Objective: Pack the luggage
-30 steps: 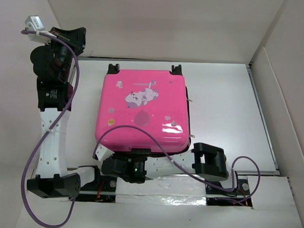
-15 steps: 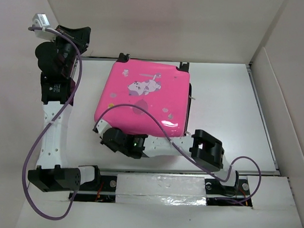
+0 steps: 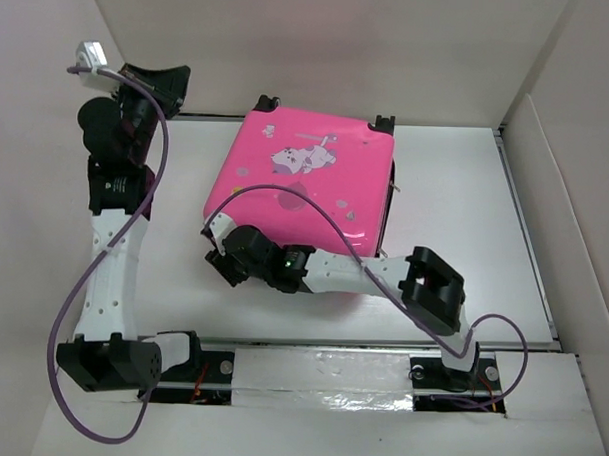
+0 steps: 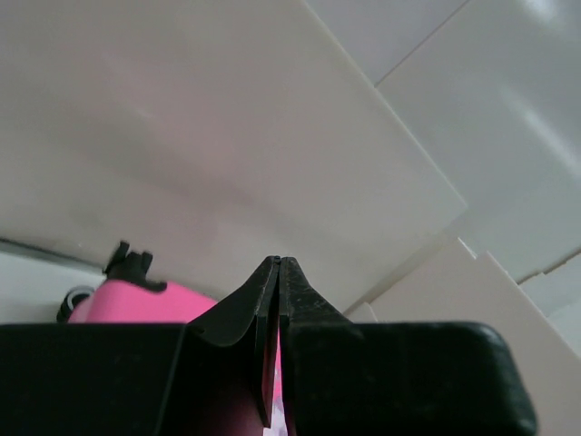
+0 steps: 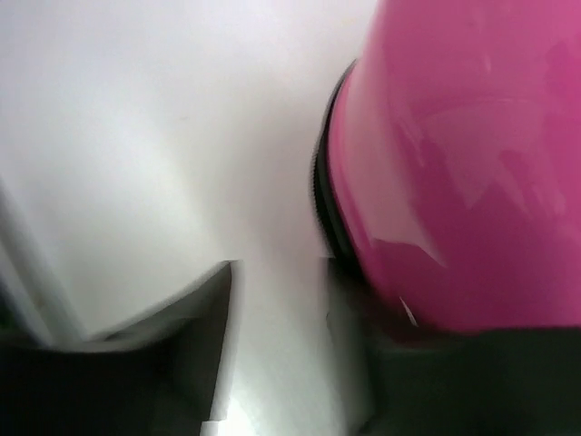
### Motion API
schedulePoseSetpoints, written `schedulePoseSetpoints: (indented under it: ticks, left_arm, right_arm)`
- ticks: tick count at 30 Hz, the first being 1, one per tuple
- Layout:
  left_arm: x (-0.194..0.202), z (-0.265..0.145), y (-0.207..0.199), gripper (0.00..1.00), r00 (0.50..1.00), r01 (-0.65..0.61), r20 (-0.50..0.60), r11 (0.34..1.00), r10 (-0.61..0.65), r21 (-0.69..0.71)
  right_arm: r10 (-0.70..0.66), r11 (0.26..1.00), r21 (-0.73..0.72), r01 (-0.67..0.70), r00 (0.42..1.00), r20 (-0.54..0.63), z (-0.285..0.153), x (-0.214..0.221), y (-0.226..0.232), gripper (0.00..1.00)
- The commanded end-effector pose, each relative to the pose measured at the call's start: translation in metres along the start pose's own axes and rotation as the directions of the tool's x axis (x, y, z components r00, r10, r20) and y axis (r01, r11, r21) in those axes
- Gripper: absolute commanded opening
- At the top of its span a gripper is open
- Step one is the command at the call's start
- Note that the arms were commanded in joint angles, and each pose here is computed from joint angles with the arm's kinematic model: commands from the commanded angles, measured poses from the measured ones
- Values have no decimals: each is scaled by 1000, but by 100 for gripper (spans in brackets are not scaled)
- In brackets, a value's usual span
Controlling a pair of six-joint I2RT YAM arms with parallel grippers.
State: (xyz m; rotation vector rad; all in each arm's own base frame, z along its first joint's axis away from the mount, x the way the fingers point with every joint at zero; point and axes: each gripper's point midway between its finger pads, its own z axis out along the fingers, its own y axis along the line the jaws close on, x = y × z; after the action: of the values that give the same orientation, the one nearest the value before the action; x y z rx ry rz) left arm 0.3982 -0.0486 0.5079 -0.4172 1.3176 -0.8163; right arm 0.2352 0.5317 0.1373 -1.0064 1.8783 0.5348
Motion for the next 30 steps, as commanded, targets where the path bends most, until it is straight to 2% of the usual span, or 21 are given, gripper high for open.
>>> schedulePoseSetpoints:
  ticks: [1, 3, 4, 6, 8, 9, 10, 11, 12, 13, 14, 15, 19, 20, 21, 22, 23, 25, 26, 28, 30]
  left_arm:
    - [12, -27, -18, 0, 998, 59, 0, 994, -59, 97]
    - [4, -62, -41, 0, 995, 73, 60, 982, -85, 177]
    - [21, -69, -24, 0, 994, 92, 37, 985, -98, 149]
    - [20, -98, -39, 0, 996, 64, 50, 978, -75, 199]
    - [34, -116, -40, 0, 999, 38, 14, 975, -42, 221]
    - [40, -121, -43, 0, 999, 36, -6, 967, -35, 253]
    - [48, -124, -43, 0, 999, 37, -33, 962, -29, 272]
    - [61, -130, -48, 0, 997, 37, -80, 951, -13, 308]
    - [63, -132, -51, 0, 997, 19, -78, 945, 7, 326]
    - [64, -134, -51, 0, 997, 4, -73, 942, 22, 335]
    - [60, -134, -54, 0, 997, -15, -61, 940, 38, 341]
    - [60, -133, -56, 0, 996, -33, -64, 936, 59, 350]
    - [73, -120, -70, 0, 987, -58, -116, 918, 112, 393]
    - [69, -104, -70, 0, 991, -77, -78, 937, 110, 342]
    - [84, -95, -73, 0, 987, -71, -115, 943, 114, 327]
    - [113, -92, -95, 0, 974, -43, -190, 931, 119, 362]
    - [120, -60, -93, 0, 969, -108, -183, 949, 167, 295]
    - [156, -45, -103, 0, 953, -123, -241, 961, 184, 246]
    - [172, -52, -125, 0, 953, -142, -230, 961, 197, 238]
    - [171, -73, -156, 0, 972, -128, -154, 946, 180, 298]
    - [198, -108, -170, 0, 956, -173, -180, 937, 234, 302]
  right_arm:
    - [41, 998, -57, -30, 979, 198, -62, -83, -1, 58]
    - [39, 995, -97, -21, 981, 189, -78, -76, 2, 69]
    - [50, 991, -129, -21, 973, 227, -102, -90, 2, 72]
    - [64, 990, -136, -37, 978, 198, -118, -70, -2, 72]
    - [104, 988, -140, -67, 957, 273, -159, -87, -21, 61]
    - [131, 986, -138, -94, 948, 289, -171, -85, -29, 51]
    - [140, 985, -138, -106, 954, 264, -176, -62, -37, 26]
    - [175, 980, -150, -127, 915, 363, -211, -83, -51, 18]
    - [204, 978, -126, -167, 899, 388, -222, -82, -72, 8]
    - [210, 977, -115, -179, 903, 375, -226, -62, -81, 6]
    - [221, 975, -109, -192, 866, 449, -257, -73, -95, 4]
    - [226, 973, -61, -224, 853, 471, -265, -69, -119, 1]
    - [245, 952, 32, -305, 817, 522, -298, -51, -170, 0]
    - [247, 946, 48, -320, 812, 529, -302, -49, -178, 0]
    - [247, 941, 64, -333, 802, 544, -308, -49, -187, 0]
    - [250, 926, 110, -360, 807, 535, -309, -41, -204, 0]
    - [253, 917, 136, -374, 811, 528, -311, -38, -213, 0]
    - [254, 898, 179, -401, 807, 533, -315, -38, -230, 0]
    - [260, 880, 220, -421, 814, 519, -318, -30, -244, 0]
    - [260, 866, 259, -428, 827, 498, -322, -21, -253, 0]
    - [252, 878, 252, -407, 840, 480, -327, -9, -252, 0]
